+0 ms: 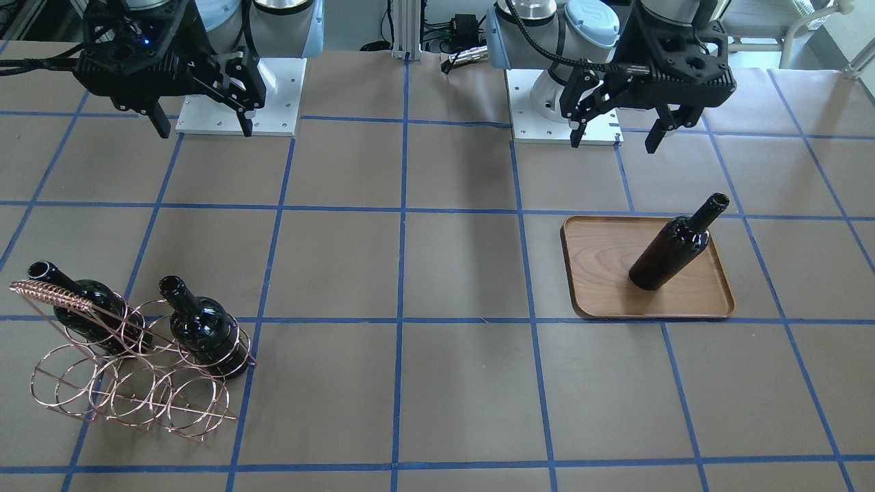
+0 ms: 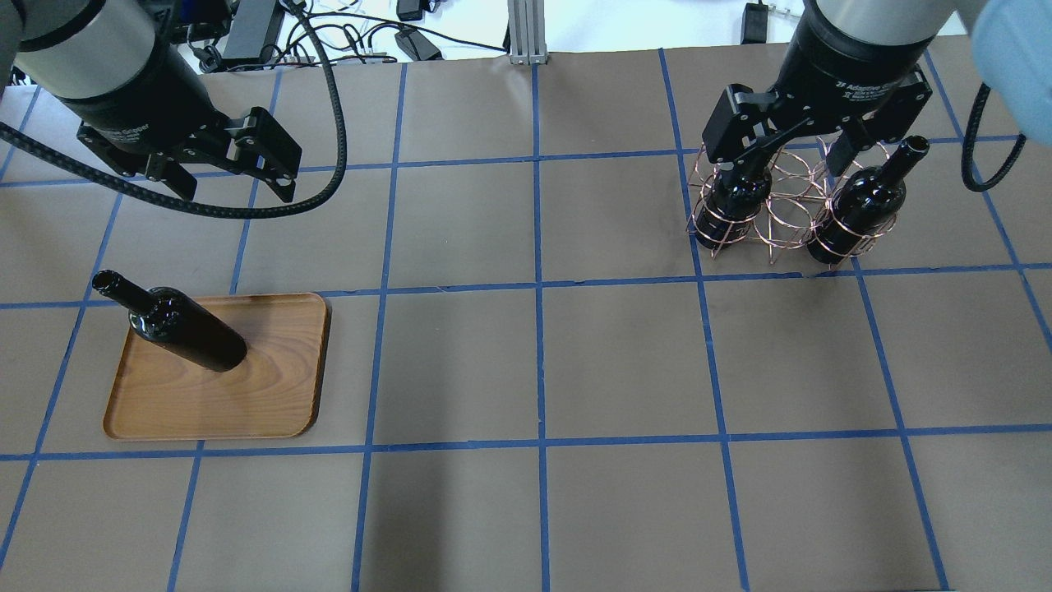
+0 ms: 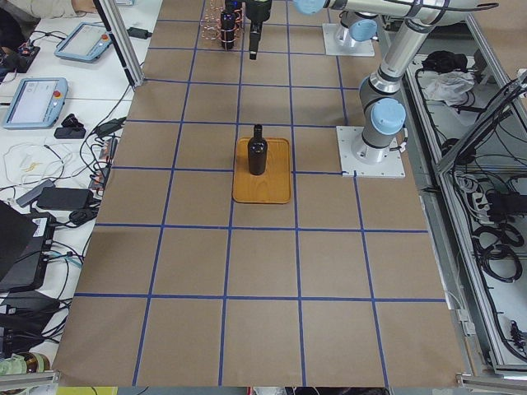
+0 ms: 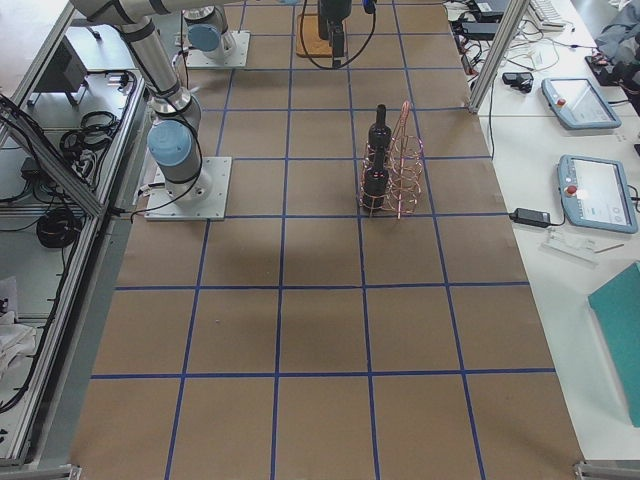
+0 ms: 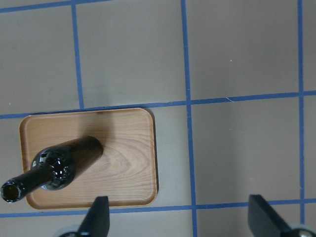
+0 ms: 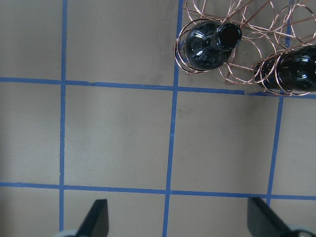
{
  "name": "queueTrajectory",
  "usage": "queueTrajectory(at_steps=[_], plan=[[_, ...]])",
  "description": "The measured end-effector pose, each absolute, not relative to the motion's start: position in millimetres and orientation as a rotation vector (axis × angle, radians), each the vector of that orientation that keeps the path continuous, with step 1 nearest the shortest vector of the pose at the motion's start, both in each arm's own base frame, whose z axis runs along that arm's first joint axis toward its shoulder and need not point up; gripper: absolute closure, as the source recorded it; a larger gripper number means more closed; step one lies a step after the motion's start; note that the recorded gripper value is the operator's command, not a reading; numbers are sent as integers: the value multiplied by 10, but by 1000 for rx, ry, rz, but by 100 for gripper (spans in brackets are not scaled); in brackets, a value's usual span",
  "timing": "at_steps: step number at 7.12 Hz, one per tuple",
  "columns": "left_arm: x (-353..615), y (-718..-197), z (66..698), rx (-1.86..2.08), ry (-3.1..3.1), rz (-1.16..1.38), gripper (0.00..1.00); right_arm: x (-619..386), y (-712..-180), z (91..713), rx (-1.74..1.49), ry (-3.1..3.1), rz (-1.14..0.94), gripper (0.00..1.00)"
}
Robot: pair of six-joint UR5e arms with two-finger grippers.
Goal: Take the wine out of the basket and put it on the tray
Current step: 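Open the left gripper and raise it away from the tray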
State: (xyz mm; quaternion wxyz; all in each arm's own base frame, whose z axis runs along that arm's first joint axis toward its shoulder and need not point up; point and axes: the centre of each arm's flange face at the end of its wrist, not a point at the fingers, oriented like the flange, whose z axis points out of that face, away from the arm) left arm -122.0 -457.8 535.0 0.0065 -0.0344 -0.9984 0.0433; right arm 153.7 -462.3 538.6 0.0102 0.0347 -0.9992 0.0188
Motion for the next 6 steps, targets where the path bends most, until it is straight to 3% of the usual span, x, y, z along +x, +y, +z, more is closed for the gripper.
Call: queueTrajectory(at_steps=[6], plan=[[-1187,-4541,5290,-110,-3109,75,0,1517,-4629,5389,103,-3121,65,0]])
